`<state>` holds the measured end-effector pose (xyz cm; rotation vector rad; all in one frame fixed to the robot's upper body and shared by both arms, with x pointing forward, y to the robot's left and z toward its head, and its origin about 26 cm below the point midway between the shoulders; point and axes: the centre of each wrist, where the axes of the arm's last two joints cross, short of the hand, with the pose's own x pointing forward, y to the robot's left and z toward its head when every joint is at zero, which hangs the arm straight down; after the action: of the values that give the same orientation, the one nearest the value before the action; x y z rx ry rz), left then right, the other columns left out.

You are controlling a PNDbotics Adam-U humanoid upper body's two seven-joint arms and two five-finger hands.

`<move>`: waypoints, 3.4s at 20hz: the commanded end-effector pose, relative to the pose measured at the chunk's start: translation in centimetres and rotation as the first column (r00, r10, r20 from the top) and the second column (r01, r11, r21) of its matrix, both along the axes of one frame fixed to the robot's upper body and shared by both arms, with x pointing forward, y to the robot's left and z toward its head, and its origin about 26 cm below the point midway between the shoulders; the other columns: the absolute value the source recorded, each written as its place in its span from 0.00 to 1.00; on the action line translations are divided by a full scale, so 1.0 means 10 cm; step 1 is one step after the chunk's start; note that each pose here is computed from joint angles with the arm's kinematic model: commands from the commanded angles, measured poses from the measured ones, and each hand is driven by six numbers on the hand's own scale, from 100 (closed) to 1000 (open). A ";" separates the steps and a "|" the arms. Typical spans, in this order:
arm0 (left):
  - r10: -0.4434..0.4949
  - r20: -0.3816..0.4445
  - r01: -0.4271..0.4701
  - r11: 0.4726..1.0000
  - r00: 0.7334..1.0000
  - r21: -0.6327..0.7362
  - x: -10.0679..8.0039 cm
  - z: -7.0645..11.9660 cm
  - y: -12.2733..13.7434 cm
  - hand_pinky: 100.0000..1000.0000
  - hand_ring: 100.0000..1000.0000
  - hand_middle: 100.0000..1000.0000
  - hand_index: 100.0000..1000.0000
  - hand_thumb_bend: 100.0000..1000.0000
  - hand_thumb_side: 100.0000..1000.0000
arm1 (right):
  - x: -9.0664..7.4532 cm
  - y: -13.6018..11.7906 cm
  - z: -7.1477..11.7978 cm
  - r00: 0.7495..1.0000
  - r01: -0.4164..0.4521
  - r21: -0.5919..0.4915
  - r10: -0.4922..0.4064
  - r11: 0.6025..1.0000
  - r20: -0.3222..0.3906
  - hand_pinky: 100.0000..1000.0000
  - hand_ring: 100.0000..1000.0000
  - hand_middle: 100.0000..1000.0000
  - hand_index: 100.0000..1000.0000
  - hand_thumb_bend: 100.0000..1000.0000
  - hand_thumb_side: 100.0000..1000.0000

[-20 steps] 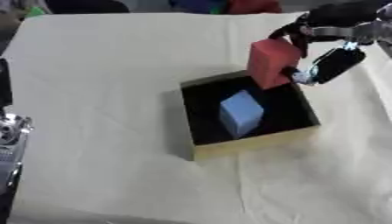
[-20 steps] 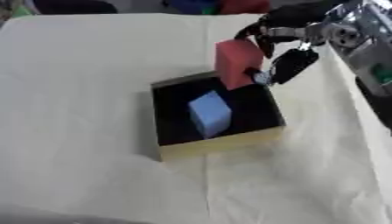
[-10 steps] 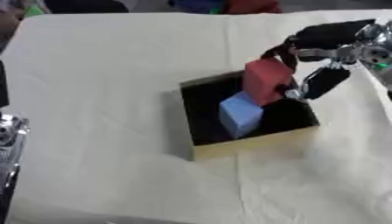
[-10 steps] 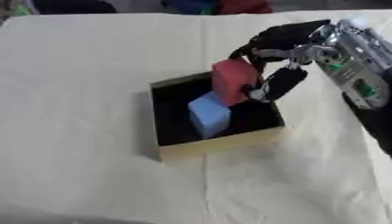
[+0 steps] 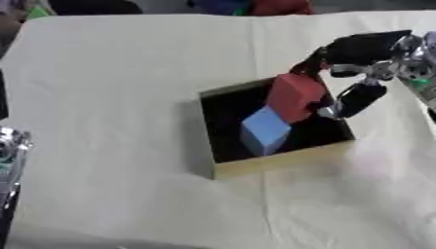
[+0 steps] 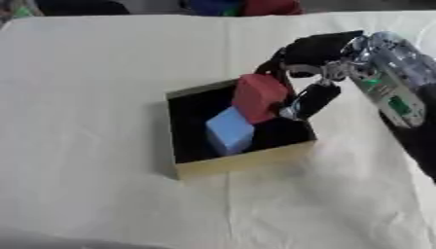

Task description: Pick up objects on the table and place them in the box.

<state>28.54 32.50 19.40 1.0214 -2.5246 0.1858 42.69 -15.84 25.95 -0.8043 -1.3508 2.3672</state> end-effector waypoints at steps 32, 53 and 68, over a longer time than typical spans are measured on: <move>0.006 0.034 -0.007 1.000 0.999 0.017 -0.02 0.09 0.02 0.72 0.68 0.70 0.92 0.01 0.80 | -0.42 -0.25 0.71 0.946 -0.103 0.513 -0.074 0.852 0.314 0.76 0.74 0.68 0.95 0.00 0.79; 0.003 0.056 -0.004 1.000 0.998 0.017 0.00 0.13 0.01 0.72 0.69 0.70 0.92 0.02 0.78 | -0.50 -0.21 0.72 0.916 -0.263 0.956 -0.276 0.129 0.289 0.78 0.75 0.72 0.96 0.00 1.00; -0.017 0.071 0.016 1.000 0.997 0.020 0.02 0.16 -0.02 0.72 0.69 0.70 0.92 0.02 0.78 | -0.45 -0.27 0.56 0.939 -0.263 0.957 -0.258 -0.122 0.225 0.78 0.73 0.70 0.93 0.00 1.00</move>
<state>28.84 32.23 20.12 1.0132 -2.5683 0.2077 38.43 -18.30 30.72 -0.5877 -2.5813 0.3723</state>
